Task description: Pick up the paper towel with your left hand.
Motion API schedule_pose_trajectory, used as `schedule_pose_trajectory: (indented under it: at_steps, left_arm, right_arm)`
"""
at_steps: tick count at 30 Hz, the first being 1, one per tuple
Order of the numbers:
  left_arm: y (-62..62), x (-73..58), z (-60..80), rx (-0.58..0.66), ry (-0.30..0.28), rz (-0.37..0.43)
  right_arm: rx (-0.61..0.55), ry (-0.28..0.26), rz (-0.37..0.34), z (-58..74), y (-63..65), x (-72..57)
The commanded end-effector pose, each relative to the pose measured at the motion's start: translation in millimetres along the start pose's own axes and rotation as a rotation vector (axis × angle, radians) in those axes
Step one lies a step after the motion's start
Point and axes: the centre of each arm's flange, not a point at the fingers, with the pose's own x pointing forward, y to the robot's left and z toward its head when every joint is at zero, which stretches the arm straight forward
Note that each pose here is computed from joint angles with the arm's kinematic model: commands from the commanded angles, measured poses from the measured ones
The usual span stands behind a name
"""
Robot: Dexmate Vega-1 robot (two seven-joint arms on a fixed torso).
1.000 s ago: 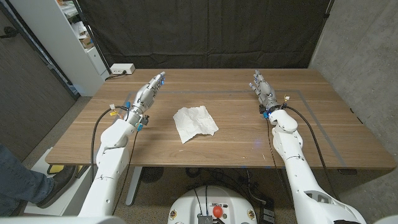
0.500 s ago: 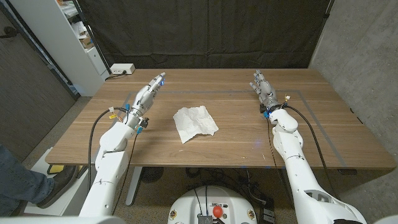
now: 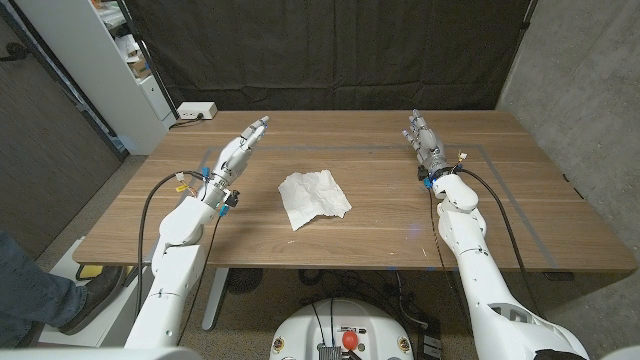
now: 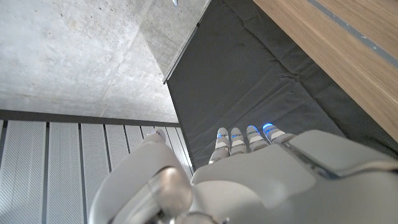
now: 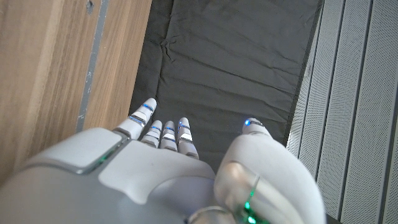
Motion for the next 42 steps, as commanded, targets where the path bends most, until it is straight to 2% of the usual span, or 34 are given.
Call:
schedule_pose_trajectory:
  at_steps: [1, 8, 15, 35, 40, 42]
  left_arm:
    - [-6.6, -3.2, 13.7, 0.123, -0.039, -0.031]
    - [-9.0, -10.1, 19.4, 0.157, -0.066, -0.017]
    - [-10.5, -16.0, 25.1, 0.242, -0.083, -0.004]
    - [-16.8, -17.8, 42.2, 0.437, -0.087, -0.047]
    - [-18.0, -17.7, 42.5, 0.453, -0.085, -0.047]
    - [-20.3, -17.4, 43.0, 0.498, -0.078, -0.054]
  right_arm:
    - [0.013, -0.015, -0.015, 0.1, -2.8, -5.6]
    - [0.014, -0.013, -0.014, -0.4, -2.7, -7.3]
    - [0.013, -0.018, -0.025, 1.2, -3.8, -7.7]
    - [0.022, -0.025, -0.043, 1.9, -8.2, -14.1]
    - [0.027, -0.027, -0.042, 1.5, -8.6, -15.0]
    - [0.028, -0.026, -0.04, 0.9, -9.1, -15.5]
